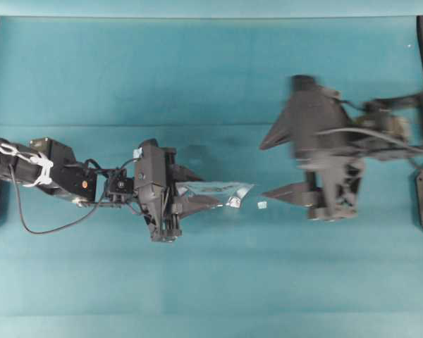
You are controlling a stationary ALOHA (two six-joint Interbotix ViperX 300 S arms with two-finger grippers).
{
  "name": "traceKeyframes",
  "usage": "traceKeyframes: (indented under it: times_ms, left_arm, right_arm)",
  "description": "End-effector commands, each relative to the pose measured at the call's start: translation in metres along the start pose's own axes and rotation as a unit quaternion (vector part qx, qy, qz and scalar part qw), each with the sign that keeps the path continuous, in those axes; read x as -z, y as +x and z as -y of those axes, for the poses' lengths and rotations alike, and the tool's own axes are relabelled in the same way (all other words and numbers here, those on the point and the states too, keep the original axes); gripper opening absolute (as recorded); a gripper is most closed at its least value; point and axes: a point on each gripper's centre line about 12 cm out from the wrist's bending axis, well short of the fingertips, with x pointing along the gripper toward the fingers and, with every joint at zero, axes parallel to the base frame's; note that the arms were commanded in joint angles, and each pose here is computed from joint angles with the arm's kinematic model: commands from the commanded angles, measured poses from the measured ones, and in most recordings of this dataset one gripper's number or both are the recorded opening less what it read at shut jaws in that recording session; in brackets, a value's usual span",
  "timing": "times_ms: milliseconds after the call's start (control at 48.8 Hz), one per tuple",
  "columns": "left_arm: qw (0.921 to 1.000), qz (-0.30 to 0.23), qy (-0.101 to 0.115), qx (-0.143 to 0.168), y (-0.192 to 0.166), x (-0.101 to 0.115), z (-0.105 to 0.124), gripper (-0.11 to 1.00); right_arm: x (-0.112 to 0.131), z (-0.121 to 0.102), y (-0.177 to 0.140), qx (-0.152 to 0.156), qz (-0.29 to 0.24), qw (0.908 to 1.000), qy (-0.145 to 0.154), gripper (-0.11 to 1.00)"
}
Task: Hand over the silver zip bag and make it stand upright.
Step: 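Open the right gripper and withdraw it to the right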
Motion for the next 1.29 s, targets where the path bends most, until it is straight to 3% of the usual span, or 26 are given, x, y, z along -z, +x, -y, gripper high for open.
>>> traceKeyframes:
  times_ms: [0,103,410,1271]
  left_arm:
    - [1.0,-0.005,0.002,0.006,-0.001,0.001,0.005,0.23]
    - [1.0,-0.005,0.002,0.006,-0.001,0.001,0.005,0.23]
    - [1.0,-0.002,0.002,0.007,-0.002,-0.001,0.006,0.23]
    - [0.9999,-0.011,0.002,0.005,-0.002,0.001,0.005,0.23]
  right_arm:
    - [-0.001,-0.001,-0.014,0.003,0.054,0.9985,0.004,0.95]
    - [0.011,-0.001,-0.019,0.005,0.076,0.997,0.01,0.95]
    - [0.031,-0.002,-0.022,0.004,0.072,0.9969,0.033,0.95]
    - [0.035,-0.002,-0.021,0.005,0.091,0.9954,0.031,0.95]
